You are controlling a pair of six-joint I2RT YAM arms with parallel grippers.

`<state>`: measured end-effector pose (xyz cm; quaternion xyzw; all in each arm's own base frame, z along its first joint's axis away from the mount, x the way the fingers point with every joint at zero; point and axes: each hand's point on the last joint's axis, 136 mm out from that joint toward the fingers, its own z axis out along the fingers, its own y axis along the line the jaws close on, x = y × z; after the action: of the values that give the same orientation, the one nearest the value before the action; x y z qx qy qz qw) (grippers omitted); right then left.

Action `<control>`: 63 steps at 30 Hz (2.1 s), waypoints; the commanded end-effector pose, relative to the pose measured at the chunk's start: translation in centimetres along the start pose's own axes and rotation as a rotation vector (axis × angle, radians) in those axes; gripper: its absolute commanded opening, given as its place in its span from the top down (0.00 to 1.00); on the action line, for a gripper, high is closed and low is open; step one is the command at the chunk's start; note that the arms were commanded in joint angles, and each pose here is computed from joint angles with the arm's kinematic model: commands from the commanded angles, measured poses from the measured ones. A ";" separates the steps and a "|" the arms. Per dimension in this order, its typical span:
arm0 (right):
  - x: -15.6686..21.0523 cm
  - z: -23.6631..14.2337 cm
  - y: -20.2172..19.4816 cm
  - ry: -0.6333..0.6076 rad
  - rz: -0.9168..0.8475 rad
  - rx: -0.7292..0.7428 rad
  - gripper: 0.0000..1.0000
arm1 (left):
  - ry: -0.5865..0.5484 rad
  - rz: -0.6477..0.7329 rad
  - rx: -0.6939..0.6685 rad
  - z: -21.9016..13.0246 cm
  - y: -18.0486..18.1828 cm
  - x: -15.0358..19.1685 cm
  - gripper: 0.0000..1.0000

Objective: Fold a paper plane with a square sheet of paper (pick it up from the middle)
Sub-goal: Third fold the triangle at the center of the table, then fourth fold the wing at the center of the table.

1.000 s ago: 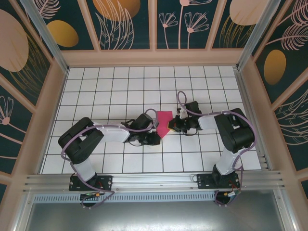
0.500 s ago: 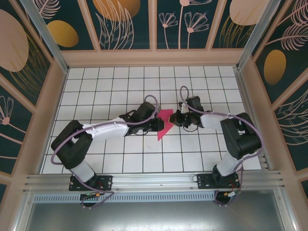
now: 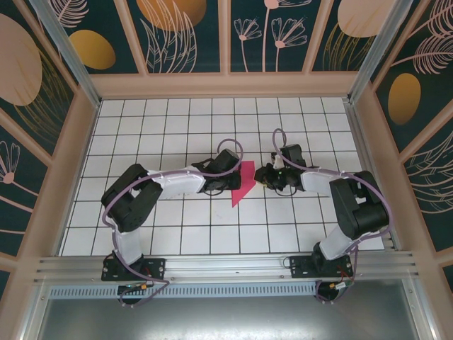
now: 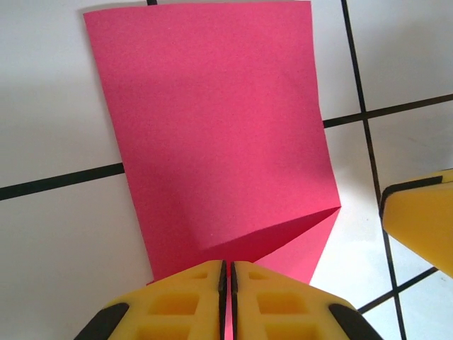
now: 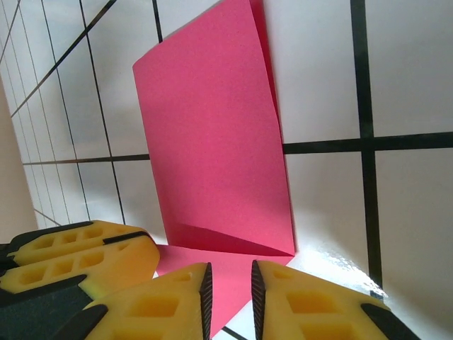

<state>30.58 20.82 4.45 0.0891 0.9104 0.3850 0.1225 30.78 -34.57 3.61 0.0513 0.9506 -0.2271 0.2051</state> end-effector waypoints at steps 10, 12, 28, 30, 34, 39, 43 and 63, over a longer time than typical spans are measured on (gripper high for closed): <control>0.7 1.5 -1.3 0.046 0.050 -0.008 0.68 | 0.027 0.021 -0.104 1.3 2.5 1.1 0.86; 0.8 1.6 -1.2 0.049 0.052 -0.013 0.68 | 0.034 0.019 -0.104 1.5 2.7 1.4 0.86; 0.0 1.2 -2.4 -0.007 0.085 0.072 0.68 | 0.058 0.018 -0.099 1.8 3.0 2.3 0.87; 0.0 1.0 -2.7 -0.017 0.091 0.083 0.68 | 0.051 0.016 -0.093 1.7 2.9 2.2 0.87; 0.4 1.4 -2.9 0.007 0.103 0.078 0.68 | 0.016 0.020 -0.040 0.8 1.6 1.2 0.85; 0.3 1.4 -2.7 0.006 0.100 0.070 0.68 | -0.057 0.035 0.011 -1.1 -0.3 -1.1 0.83; 0.6 1.7 -2.3 0.026 0.101 0.043 0.68 | -0.068 0.035 -0.047 -1.0 0.6 -1.4 0.83; 0.2 1.4 0.4 0.038 0.064 -0.064 0.67 | 0.034 0.021 -0.122 1.8 3.3 1.8 0.86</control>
<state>30.74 21.53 3.05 0.1157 0.9025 0.4038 0.0948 31.11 -33.14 1.45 0.0501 0.9580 -0.1846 0.2135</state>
